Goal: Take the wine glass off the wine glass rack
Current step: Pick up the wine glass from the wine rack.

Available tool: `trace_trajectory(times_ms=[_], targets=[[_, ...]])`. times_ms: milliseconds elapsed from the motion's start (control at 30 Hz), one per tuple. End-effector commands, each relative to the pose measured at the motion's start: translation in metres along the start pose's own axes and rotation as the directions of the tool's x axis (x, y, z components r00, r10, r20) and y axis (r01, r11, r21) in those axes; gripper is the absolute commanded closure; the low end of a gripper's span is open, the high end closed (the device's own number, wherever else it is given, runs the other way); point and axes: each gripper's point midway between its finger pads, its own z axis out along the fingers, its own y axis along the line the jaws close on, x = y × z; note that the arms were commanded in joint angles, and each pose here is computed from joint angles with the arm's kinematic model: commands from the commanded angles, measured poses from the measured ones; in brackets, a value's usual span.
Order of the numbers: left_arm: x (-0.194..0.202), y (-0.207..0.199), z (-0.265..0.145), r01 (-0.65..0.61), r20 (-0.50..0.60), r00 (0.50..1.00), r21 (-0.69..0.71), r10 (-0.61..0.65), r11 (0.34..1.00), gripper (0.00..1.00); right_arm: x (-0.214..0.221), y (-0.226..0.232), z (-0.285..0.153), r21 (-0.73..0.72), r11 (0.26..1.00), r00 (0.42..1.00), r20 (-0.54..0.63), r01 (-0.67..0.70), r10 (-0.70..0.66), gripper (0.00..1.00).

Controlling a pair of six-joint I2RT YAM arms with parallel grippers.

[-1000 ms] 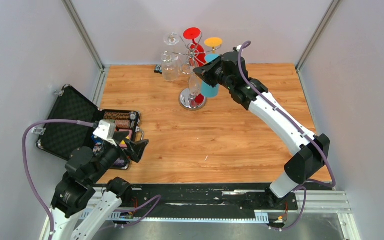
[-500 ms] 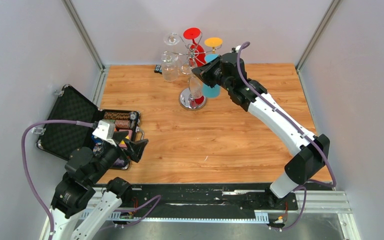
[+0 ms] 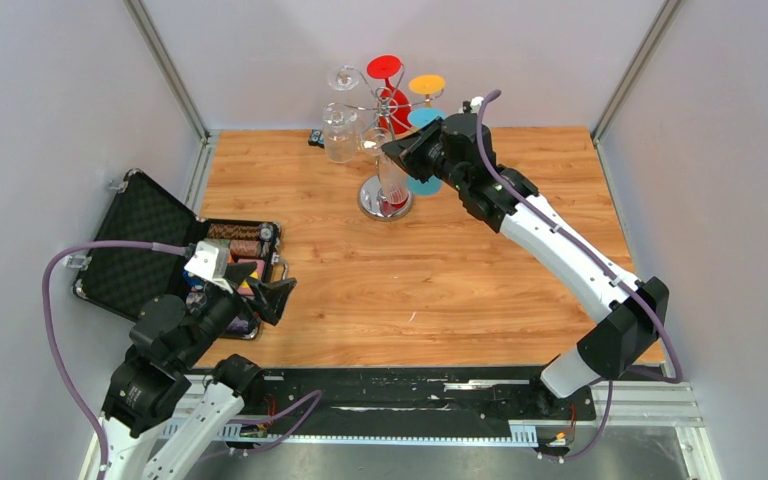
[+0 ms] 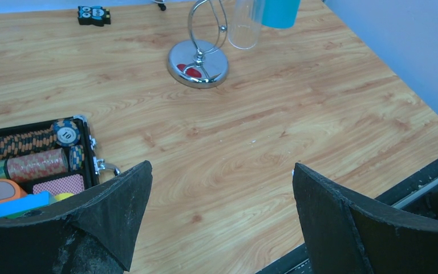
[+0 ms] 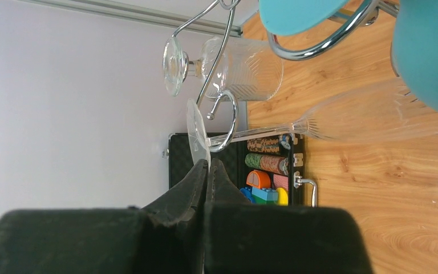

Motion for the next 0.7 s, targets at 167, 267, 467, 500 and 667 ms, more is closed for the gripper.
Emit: trace_trajectory(times_ms=[167,267,467,500,667], targets=[[-0.006,0.001,0.001,-0.003,0.028,1.0,-0.004,0.004,1.0,0.0,-0.005,0.036,-0.01,-0.101,0.995,1.0,0.018,-0.011,0.013,1.0],[-0.005,0.001,0.001,-0.004,0.028,1.0,-0.003,0.004,1.0,0.0,-0.005,0.041,-0.007,-0.11,0.994,1.0,0.018,-0.013,0.015,1.0],[-0.006,0.001,0.001,-0.003,0.029,1.0,-0.005,0.004,1.0,0.0,-0.003,0.045,0.001,-0.114,0.993,1.0,0.008,-0.025,0.026,1.0],[-0.005,0.001,0.001,-0.003,0.029,1.0,-0.005,0.004,1.0,0.0,-0.003,0.045,0.002,-0.113,0.993,1.0,0.007,-0.027,0.028,1.0],[-0.005,0.002,0.001,-0.003,0.029,1.0,-0.008,0.004,1.0,0.0,-0.002,0.047,0.007,-0.115,0.993,0.999,0.001,-0.041,0.041,1.0]])
